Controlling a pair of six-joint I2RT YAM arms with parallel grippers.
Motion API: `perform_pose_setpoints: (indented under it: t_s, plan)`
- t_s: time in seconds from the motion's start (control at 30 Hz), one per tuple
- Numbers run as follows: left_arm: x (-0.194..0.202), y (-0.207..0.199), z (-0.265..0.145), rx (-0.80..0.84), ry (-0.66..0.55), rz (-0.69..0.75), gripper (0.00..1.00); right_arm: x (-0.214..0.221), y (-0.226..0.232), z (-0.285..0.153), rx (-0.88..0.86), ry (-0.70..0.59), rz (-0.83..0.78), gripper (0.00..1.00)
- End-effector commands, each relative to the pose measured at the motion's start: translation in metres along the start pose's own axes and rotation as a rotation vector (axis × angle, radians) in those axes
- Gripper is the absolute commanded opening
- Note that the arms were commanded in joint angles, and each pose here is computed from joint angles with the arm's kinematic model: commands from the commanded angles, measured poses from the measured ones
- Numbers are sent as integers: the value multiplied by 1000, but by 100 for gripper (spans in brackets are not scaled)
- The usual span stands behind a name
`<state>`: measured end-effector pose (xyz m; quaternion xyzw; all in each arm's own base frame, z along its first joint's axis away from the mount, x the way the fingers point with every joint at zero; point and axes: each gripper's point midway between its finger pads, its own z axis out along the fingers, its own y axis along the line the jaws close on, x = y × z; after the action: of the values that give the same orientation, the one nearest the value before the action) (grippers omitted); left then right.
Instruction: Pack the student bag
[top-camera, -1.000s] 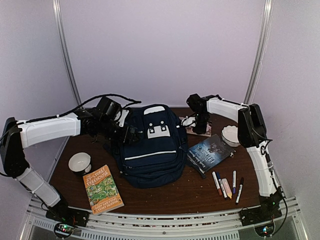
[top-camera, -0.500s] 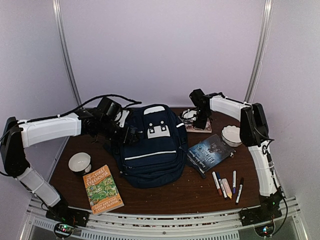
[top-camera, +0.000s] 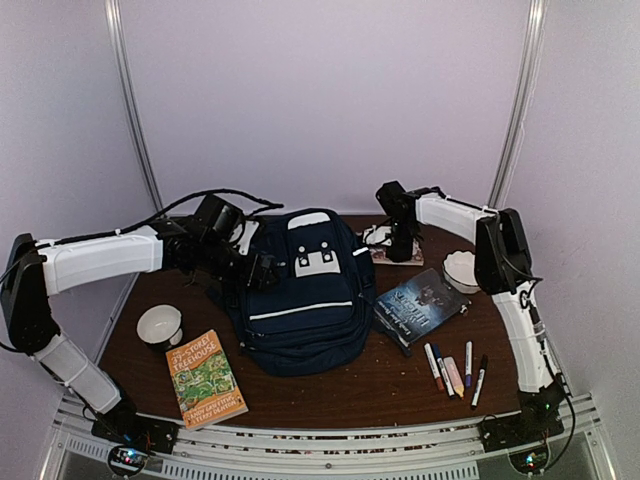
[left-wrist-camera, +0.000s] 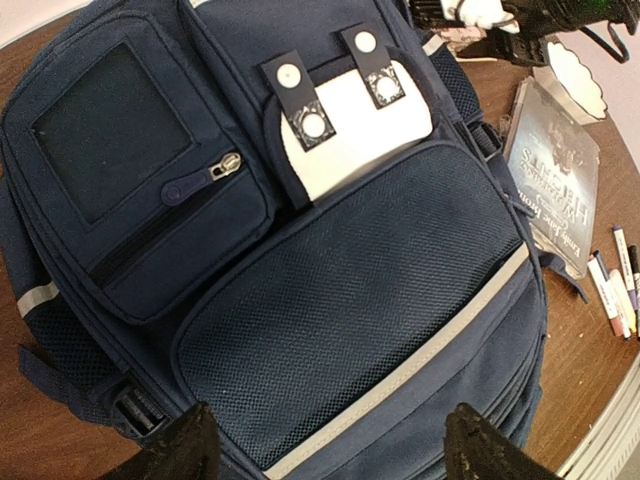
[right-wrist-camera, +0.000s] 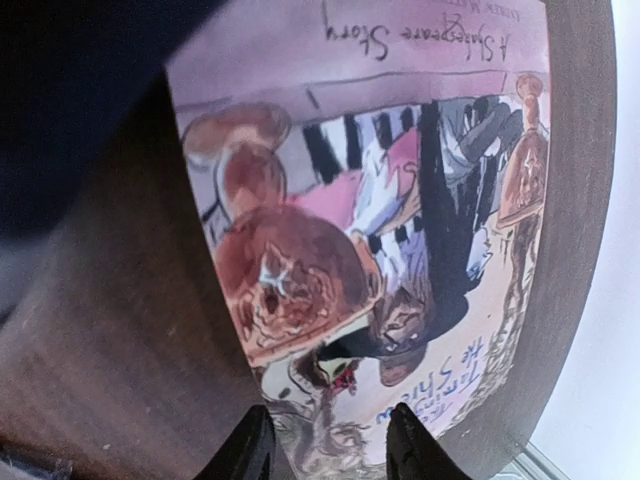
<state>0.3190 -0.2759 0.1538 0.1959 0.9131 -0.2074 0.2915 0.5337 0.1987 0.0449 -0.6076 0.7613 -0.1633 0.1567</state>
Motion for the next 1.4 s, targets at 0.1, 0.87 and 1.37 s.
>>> perform_pose_setpoints:
  t_s: [0.1,0.87,1.37]
  plan:
    - [-2,2,5,-20,-12,28,80,14,11,16,-128,110,-42,29]
    - [-9,4,-9,-40,-53,30,80,22,-9,-27,-44,16,84,0]
    - [-26,-20,3,41,-63,21,80,43,-100,-54,-35,-289,1155,82]
